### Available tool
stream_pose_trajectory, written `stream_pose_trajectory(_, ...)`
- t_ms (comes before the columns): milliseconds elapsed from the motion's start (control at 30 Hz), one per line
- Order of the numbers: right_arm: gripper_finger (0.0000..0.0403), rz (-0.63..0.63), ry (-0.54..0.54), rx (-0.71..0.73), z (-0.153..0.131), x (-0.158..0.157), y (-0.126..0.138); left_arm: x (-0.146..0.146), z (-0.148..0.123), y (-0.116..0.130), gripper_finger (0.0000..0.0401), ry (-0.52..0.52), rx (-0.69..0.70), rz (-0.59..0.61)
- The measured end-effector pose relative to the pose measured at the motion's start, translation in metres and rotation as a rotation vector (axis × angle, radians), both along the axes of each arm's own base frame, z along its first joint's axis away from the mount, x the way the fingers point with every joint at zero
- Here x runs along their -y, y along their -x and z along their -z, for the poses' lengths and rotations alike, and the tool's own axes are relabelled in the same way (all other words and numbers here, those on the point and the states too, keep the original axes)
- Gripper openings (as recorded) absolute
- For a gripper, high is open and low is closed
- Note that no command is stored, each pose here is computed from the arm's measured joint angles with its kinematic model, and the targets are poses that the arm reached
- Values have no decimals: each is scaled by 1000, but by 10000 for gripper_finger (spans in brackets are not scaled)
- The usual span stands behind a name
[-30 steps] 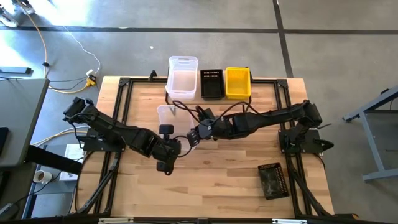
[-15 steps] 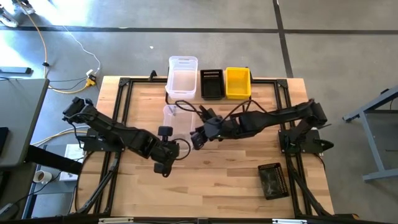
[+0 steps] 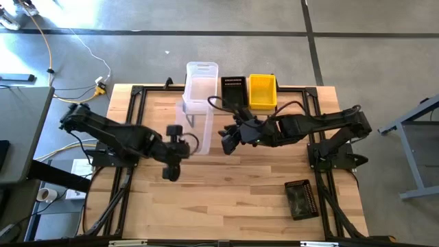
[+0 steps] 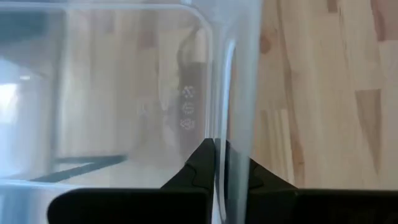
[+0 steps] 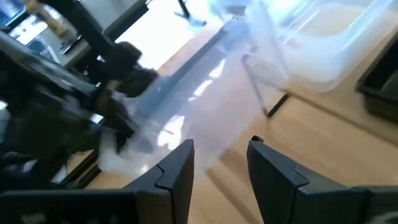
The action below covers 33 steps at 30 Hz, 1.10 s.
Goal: Stack baskets on shelf by color
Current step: Stack the transparent bin on top of the transparent bin
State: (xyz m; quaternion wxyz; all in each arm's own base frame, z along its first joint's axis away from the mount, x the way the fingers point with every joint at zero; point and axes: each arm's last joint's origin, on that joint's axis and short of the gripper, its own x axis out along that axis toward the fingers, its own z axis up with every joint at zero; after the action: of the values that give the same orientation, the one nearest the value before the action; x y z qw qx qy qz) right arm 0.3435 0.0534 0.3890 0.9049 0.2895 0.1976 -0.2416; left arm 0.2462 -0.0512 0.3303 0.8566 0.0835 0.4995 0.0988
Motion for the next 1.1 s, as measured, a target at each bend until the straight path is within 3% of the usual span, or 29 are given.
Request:
stream_pose_trajectory(200, 133, 41, 24, -9, -2, 5, 4, -23, -39, 9, 0, -42, 40, 9)
stream_pose_trajectory(567, 133, 110, 61, -8, -1, 10, 4, -89, -90, 24, 0, -221, 42, 5)
stream_pose_trajectory(1000, 133, 173, 102, 0, -2, 12, 5, -171, -123, 40, 0, -441, 163, -64)
stream_pose_trajectory(1100, 133, 182, 108, -8, -1, 13, 5, -182, -124, 41, 0, -435, 202, -73)
